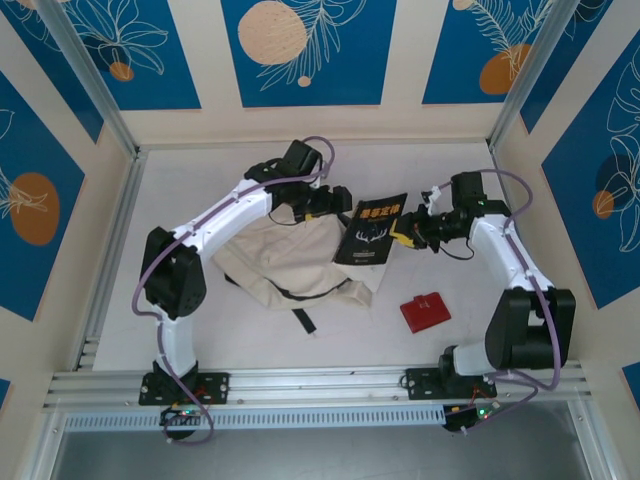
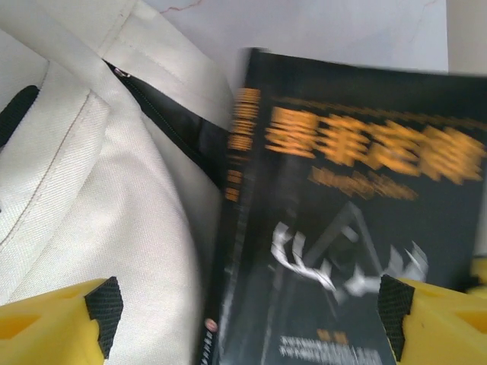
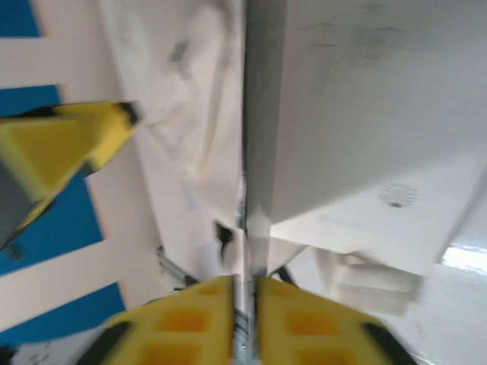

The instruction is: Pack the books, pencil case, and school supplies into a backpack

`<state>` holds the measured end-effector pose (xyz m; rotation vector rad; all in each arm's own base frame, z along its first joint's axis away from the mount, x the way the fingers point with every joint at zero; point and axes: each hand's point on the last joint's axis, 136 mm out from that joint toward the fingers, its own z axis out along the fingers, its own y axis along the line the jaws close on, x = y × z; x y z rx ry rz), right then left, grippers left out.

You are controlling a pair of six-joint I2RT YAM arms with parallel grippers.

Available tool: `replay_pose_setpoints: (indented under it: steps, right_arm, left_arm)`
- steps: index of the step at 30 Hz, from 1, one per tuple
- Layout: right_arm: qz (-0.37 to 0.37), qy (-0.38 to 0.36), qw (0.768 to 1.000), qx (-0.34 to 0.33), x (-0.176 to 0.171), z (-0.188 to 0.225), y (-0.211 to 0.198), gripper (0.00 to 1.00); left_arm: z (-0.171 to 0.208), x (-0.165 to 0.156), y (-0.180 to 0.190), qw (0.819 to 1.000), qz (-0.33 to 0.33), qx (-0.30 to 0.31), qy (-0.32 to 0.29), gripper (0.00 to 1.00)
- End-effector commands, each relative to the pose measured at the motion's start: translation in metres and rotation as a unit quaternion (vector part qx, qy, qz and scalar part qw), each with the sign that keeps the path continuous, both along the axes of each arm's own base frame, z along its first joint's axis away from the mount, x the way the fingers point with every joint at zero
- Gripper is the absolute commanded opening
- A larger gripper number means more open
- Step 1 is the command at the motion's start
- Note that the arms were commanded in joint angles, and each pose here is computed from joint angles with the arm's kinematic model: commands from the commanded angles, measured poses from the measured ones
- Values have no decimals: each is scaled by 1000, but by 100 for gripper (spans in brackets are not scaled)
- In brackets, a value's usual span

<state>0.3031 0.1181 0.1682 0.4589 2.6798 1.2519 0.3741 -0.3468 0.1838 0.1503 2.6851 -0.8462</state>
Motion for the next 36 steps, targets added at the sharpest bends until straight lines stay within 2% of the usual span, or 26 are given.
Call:
replay_pose_setpoints:
  steps: [1,3,4,6,8,13,20,27,36]
  right_arm:
    - [-24,57,994,-93,-2,-51,-27,43]
    - [-38,83,988,-124,2,-74,-36,66]
    - [-39,90,986,-132,4,-86,-38,72]
    - [-46,109,981,-151,7,-107,-42,75]
    - [-48,127,975,-178,8,-122,-46,75]
    - [-44,118,977,-173,12,-128,-36,68]
    - [-38,130,974,-180,10,-137,-36,58]
    - [-31,133,976,-169,9,-140,-32,53]
    - [-18,132,981,-144,10,-141,-24,48]
  left_arm:
    - [-19,-2,-5,999,-18,28,2,88]
    - [-24,-4,-3,999,-20,44,0,88]
    - [-27,-5,-2,998,-21,52,1,87]
    - [-31,-8,0,998,-23,62,0,87]
    - [-34,-11,0,997,-28,66,4,87]
    - [-43,-25,-15,997,-56,57,17,83]
    - [-66,-39,-49,994,-81,44,51,65]
    - [-102,-39,-61,991,-71,70,86,63]
    - [-116,-45,-82,988,-83,25,131,48]
